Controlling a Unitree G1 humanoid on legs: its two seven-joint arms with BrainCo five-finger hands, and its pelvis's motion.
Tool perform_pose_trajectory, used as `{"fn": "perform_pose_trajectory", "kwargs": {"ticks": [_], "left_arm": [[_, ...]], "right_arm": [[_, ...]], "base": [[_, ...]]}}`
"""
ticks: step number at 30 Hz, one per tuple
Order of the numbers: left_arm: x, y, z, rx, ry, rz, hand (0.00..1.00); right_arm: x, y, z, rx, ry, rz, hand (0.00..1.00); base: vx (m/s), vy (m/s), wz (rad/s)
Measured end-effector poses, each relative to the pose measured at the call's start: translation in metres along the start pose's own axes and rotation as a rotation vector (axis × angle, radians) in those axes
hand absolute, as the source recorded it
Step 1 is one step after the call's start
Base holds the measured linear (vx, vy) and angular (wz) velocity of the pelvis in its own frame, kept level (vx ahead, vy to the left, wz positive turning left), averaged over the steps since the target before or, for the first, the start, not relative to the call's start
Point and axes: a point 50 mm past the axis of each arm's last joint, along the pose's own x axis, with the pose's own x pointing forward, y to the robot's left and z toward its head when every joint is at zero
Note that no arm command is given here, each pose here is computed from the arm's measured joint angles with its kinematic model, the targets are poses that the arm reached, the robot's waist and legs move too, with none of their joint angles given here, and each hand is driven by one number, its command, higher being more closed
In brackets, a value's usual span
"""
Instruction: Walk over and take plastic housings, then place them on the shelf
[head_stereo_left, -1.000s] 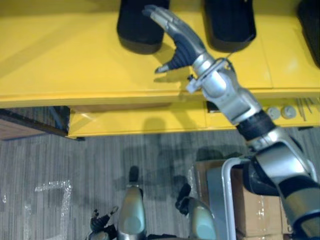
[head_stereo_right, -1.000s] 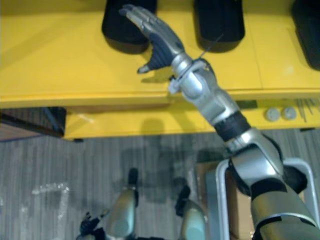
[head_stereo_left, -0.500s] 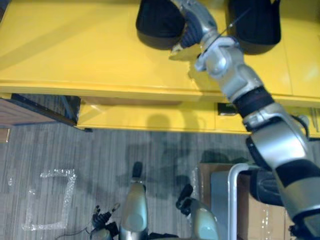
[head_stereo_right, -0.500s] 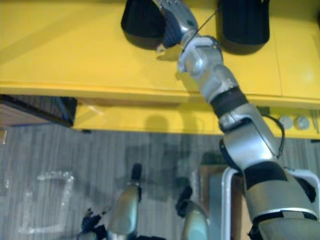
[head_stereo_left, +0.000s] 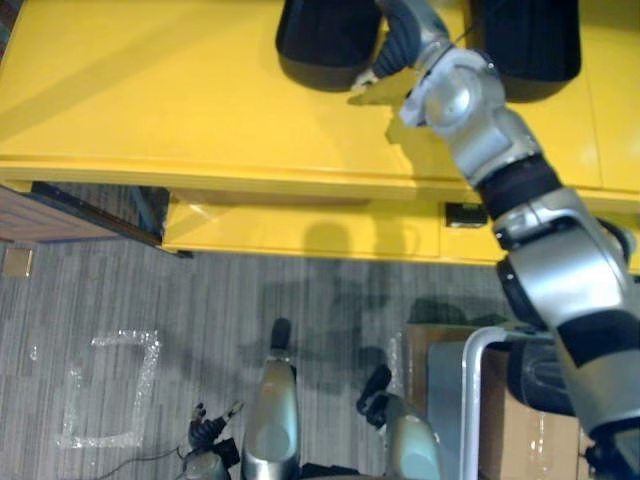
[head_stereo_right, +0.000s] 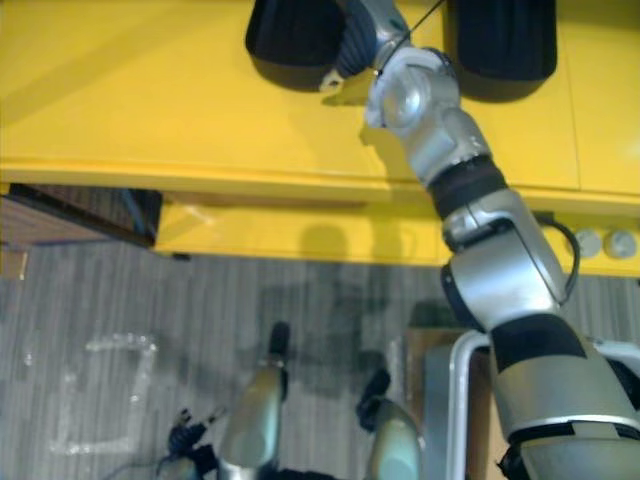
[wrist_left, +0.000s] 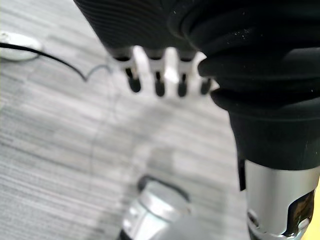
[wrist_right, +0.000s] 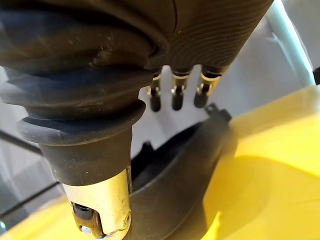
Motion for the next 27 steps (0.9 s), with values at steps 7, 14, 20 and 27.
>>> {"fn": "perform_pose_trajectory", "kwargs": {"ticks": [7, 14, 20, 27], "left_arm": [[0.000, -0.001, 0.000, 0.000, 0.000, -0.019, 0.00], [0.000, -0.002, 0.001, -0.001, -0.002, -0.036, 0.00], [0.000, -0.002, 0.000, -0.001, 0.000, -0.037, 0.00], [0.000, -0.002, 0.000, 0.000, 0.003, -0.037, 0.00]], "right_arm": [[-0.001, 0.006, 0.009, -0.022, -0.060, 0.104, 0.00], [-0.003, 0.007, 0.022, 0.031, -0.134, 0.169, 0.00], [-0.009, 0.027, 0.023, 0.019, -0.150, 0.251, 0.00], [-0.011, 0.032, 0.020, 0.026, -0.142, 0.263, 0.00]], "base": [[0.00, 0.005, -0.09], [0.00, 0.000, 0.00], [0.00, 0.000, 0.00], [0.00, 0.000, 0.00]]}}
